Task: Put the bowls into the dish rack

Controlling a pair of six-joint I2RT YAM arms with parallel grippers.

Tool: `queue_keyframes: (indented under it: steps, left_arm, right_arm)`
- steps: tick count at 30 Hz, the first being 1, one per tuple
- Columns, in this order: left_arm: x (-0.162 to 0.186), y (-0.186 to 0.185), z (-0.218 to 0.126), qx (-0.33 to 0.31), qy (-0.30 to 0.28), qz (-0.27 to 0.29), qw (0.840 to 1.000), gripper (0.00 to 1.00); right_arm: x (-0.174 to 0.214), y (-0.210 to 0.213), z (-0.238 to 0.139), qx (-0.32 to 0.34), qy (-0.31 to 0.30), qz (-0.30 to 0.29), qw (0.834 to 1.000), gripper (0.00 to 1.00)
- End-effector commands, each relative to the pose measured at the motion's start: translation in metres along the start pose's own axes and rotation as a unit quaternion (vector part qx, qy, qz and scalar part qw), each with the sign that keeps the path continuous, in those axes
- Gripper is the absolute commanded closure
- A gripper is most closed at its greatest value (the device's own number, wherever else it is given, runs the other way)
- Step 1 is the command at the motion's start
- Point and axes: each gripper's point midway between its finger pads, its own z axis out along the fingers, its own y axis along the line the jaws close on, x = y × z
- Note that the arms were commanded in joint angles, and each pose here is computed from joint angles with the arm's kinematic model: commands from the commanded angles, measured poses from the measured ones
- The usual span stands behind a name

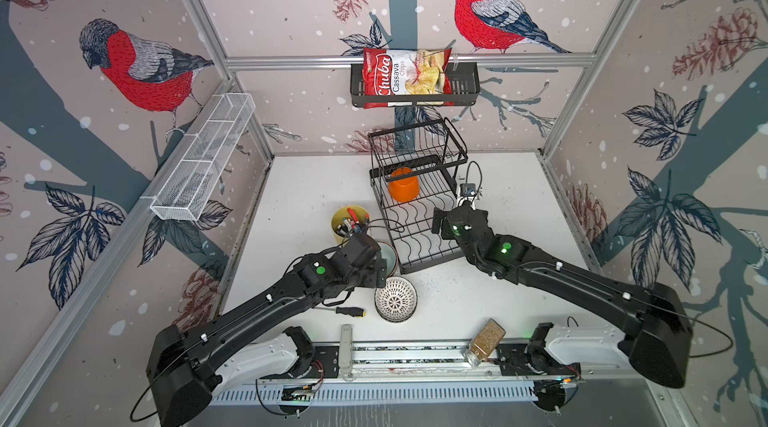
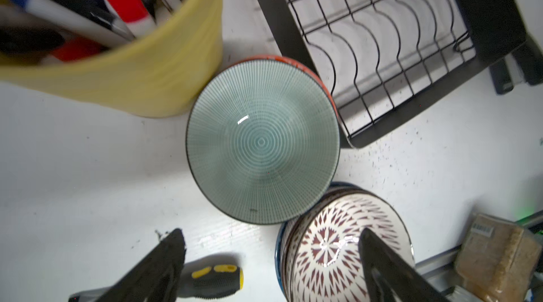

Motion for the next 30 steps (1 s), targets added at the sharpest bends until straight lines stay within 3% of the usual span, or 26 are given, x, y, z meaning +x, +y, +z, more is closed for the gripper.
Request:
queue_keyframes:
  steps: [1, 7, 23, 30]
  left_arm:
    - [0.015, 0.005, -0.002, -0.028, 0.031, -0.005, 0.999, 0.09]
    - [0.027, -0.006, 0.001, -0.014, 0.061, -0.002, 0.998, 0.15]
    - [0.054, -0.012, 0.023, -0.064, 0.155, 0.011, 0.986, 0.5]
    - [0.056, -0.009, 0.026, -0.082, 0.154, 0.0, 0.985, 0.61]
  right_arm:
    - [-0.016, -0.026, -0.012, 0.056, -0.034, 0.03, 0.997, 0.01]
    - [-0.02, -0.037, -0.025, 0.058, -0.041, 0.024, 0.997, 0.01]
    - [0.025, -0.022, -0.001, 0.117, 0.031, -0.088, 0.989, 0.01]
    - [0.035, -0.026, 0.003, 0.13, 0.031, -0.092, 0.987, 0.03]
